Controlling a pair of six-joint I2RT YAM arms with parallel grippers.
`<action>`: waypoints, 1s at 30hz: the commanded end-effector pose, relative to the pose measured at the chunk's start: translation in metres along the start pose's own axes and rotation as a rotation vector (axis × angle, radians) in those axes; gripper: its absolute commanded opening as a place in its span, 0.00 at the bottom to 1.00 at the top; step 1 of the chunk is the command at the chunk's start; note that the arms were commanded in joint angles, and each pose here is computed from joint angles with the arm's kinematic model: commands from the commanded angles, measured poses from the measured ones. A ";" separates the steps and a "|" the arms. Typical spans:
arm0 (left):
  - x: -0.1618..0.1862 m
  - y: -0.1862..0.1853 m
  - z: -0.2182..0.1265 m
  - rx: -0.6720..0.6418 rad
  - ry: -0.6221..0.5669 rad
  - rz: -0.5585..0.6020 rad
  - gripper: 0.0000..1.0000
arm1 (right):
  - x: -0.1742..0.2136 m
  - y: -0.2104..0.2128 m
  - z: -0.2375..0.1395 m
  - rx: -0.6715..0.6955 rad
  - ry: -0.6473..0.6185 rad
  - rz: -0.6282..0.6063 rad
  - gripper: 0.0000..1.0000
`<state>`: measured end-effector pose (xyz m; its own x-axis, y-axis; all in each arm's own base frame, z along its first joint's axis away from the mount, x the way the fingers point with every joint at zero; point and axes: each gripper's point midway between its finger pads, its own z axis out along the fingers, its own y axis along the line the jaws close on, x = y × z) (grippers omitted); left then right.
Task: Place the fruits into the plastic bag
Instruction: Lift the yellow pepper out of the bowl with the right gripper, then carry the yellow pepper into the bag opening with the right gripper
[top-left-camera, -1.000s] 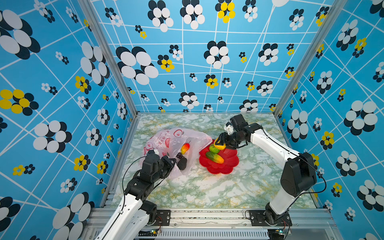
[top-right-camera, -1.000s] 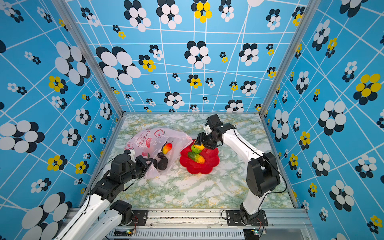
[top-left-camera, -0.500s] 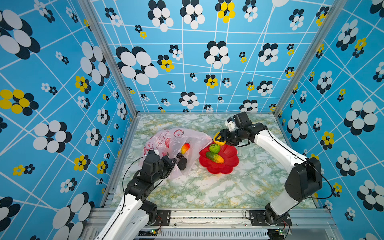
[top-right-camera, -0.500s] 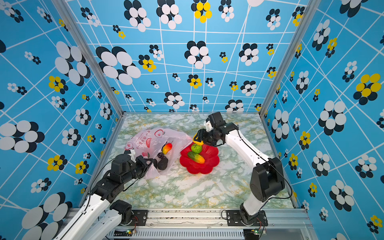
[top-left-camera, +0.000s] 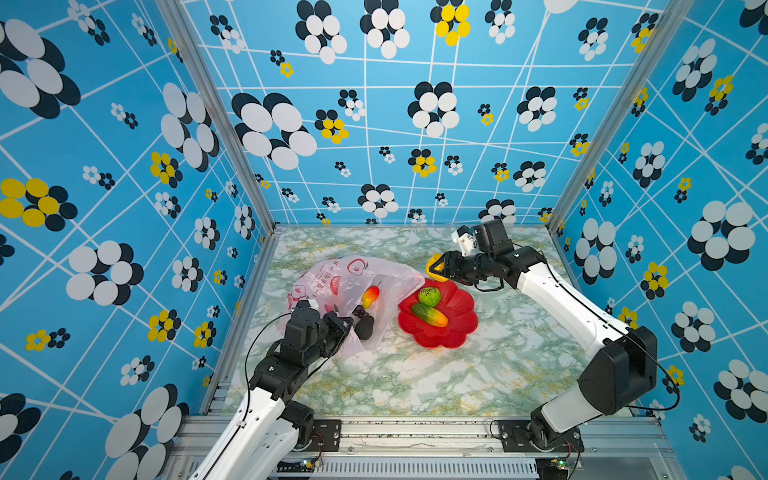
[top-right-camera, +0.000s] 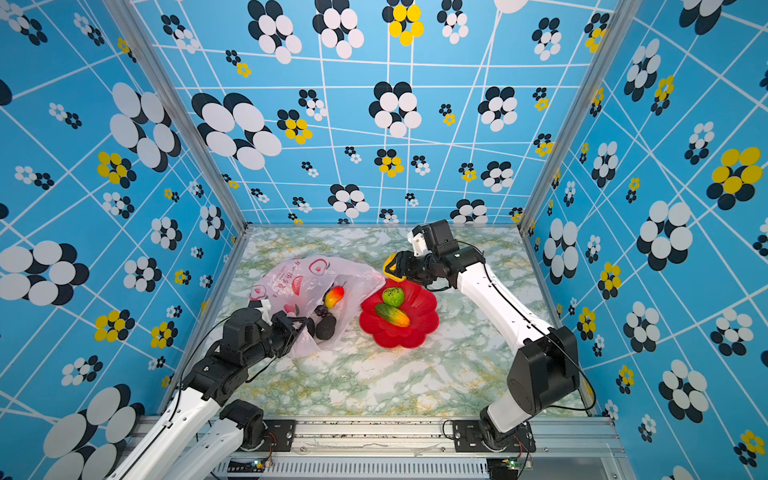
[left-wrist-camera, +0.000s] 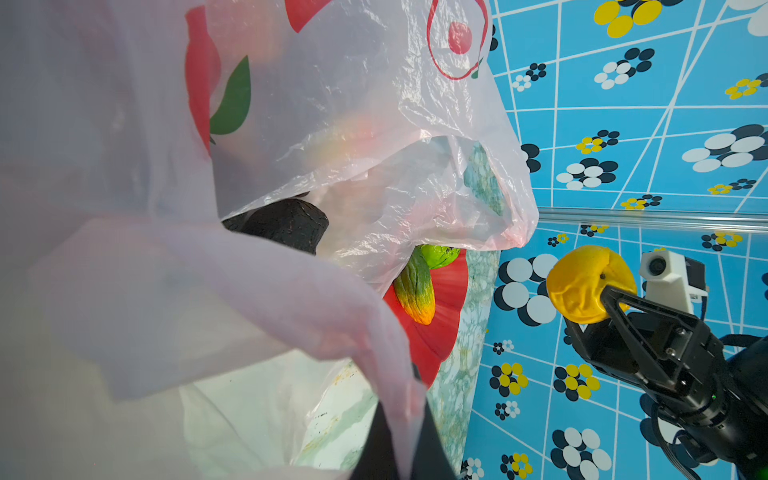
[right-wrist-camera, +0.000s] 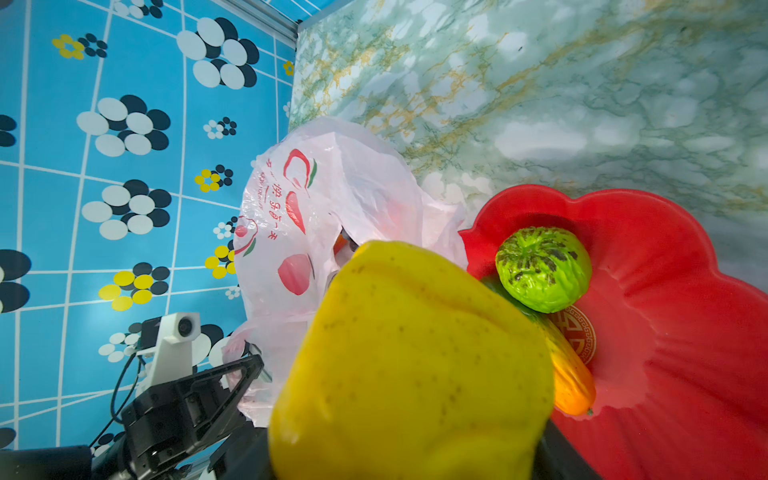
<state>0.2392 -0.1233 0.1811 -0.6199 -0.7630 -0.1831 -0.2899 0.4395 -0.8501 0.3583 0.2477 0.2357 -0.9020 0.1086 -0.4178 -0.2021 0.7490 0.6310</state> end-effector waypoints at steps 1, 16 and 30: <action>0.003 -0.002 0.001 0.010 0.012 0.006 0.00 | -0.002 0.009 -0.008 -0.043 -0.022 -0.030 0.55; 0.005 0.005 0.007 0.002 0.016 -0.006 0.00 | -0.003 0.023 -0.005 -0.107 -0.011 -0.038 0.55; 0.003 0.008 0.012 -0.011 0.007 -0.013 0.00 | -0.003 0.043 0.016 -0.172 0.046 -0.059 0.55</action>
<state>0.2415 -0.1270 0.1681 -0.6254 -0.7635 -0.1613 -0.3143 0.4356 -0.8435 0.3571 0.2773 0.2417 -0.9092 0.0533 -0.4130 -0.2754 0.6670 0.6923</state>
